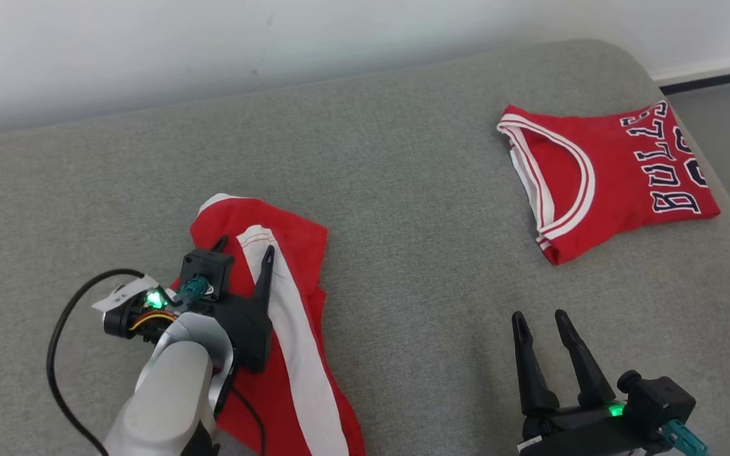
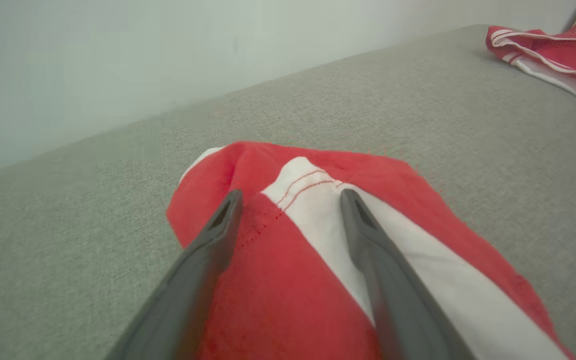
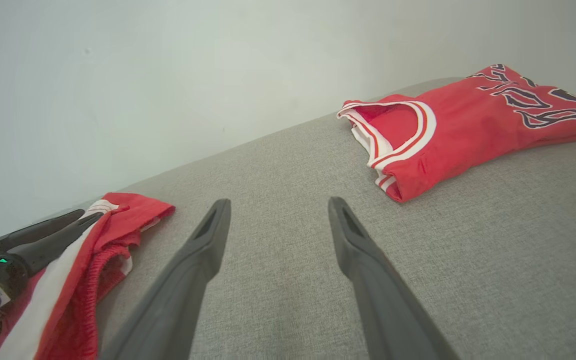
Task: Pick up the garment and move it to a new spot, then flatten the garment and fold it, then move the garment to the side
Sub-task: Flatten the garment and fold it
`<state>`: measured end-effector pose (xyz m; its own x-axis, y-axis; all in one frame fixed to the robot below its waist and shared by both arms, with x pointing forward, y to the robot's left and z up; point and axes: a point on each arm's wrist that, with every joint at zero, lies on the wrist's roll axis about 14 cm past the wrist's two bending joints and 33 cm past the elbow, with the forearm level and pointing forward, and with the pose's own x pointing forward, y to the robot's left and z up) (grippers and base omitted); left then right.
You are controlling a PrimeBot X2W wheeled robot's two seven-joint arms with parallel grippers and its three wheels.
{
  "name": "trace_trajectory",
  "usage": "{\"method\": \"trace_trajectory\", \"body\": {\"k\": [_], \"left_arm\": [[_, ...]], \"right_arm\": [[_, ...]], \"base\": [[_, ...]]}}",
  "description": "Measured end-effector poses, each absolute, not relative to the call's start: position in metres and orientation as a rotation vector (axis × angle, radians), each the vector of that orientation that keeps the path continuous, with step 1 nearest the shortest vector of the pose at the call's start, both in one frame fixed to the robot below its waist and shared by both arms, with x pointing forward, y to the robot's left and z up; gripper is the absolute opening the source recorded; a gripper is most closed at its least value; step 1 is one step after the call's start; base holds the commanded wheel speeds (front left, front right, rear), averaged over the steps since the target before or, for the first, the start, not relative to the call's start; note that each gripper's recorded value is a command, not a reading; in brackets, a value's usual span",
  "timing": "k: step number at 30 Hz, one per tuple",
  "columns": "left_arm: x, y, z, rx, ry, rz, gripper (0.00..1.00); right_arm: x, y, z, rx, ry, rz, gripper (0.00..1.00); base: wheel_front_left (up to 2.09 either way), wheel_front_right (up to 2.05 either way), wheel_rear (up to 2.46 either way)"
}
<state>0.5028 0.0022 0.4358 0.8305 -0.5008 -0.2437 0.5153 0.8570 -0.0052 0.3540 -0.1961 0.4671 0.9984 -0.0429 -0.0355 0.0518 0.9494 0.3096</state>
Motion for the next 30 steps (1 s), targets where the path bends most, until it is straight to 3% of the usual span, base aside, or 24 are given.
{"method": "trace_trajectory", "body": {"k": [1,2,15,19,30], "left_arm": [[0.503,0.0,0.432,0.064,0.251,-0.545,0.37],[0.505,-0.002,0.432,0.057,0.253,-0.548,0.0],[0.508,0.005,0.453,0.051,0.195,-0.533,0.0],[0.515,0.017,0.486,-0.013,0.097,-0.47,0.0],[0.442,0.134,0.466,-0.122,0.073,-0.15,0.0]], "right_arm": [[0.353,-0.198,0.466,0.315,0.032,-0.054,1.0],[0.352,-0.199,0.465,0.314,0.035,-0.06,1.0],[0.353,-0.193,0.472,0.304,0.015,-0.034,1.0],[0.349,-0.191,0.47,0.301,0.022,-0.028,1.0],[0.35,-0.154,0.463,0.3,0.056,0.089,1.0]], "base": [[0.0,0.0,0.0],[0.0,0.0,0.0],[0.0,0.0,0.0],[0.0,0.0,0.0],[0.0,0.0,0.0]]}}
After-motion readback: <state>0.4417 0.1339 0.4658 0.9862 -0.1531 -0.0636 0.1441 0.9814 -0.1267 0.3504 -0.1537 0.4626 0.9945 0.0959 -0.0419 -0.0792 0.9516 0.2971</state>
